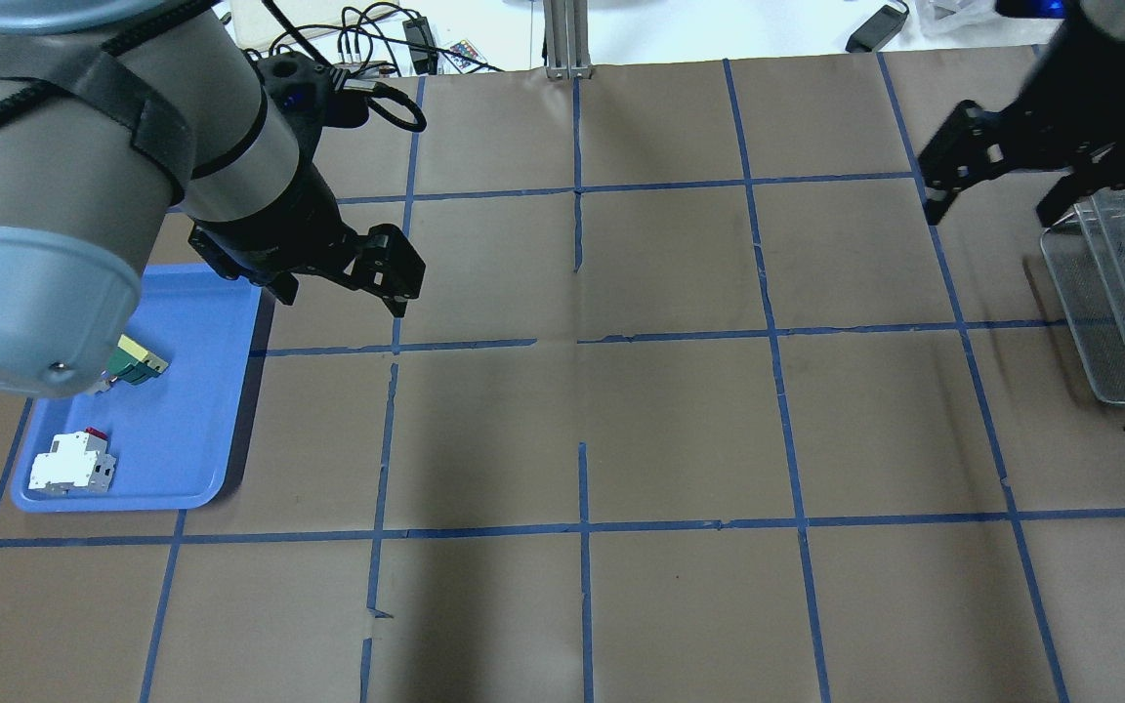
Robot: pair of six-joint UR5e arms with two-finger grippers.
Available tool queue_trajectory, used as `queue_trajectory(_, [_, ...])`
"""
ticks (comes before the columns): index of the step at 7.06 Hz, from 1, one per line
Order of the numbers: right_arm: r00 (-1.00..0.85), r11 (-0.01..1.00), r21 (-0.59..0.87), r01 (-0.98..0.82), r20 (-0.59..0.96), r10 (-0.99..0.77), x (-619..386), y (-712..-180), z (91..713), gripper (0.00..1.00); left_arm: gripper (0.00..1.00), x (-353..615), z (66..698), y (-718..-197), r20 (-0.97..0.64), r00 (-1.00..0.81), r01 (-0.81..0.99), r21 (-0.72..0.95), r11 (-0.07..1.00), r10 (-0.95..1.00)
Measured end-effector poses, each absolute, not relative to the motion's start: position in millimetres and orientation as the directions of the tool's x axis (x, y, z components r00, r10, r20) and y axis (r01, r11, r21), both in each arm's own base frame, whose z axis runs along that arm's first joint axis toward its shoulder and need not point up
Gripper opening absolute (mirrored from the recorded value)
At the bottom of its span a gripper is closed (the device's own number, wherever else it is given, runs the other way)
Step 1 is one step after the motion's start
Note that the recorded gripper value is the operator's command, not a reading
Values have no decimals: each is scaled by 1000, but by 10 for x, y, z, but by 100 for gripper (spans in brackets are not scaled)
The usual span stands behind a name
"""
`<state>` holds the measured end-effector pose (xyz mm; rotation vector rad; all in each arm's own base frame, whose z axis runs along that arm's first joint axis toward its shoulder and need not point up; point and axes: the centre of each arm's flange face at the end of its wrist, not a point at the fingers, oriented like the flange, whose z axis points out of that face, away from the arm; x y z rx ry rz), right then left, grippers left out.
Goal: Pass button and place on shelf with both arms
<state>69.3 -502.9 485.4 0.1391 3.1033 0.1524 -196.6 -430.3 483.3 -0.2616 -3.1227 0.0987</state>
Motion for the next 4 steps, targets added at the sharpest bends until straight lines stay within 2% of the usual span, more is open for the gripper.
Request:
queue_trajectory(2, [-990, 985, 106, 137, -8, 139, 1265, -4893, 4813, 100, 100, -1966, 4834, -4303, 1, -986, 165, -63, 984, 166])
queue_trajectory(4, [-991, 985, 108, 135, -2, 136, 1362, -4861, 4799, 100, 100, -1966, 4837, -4301, 2, -986, 166, -64, 984, 166])
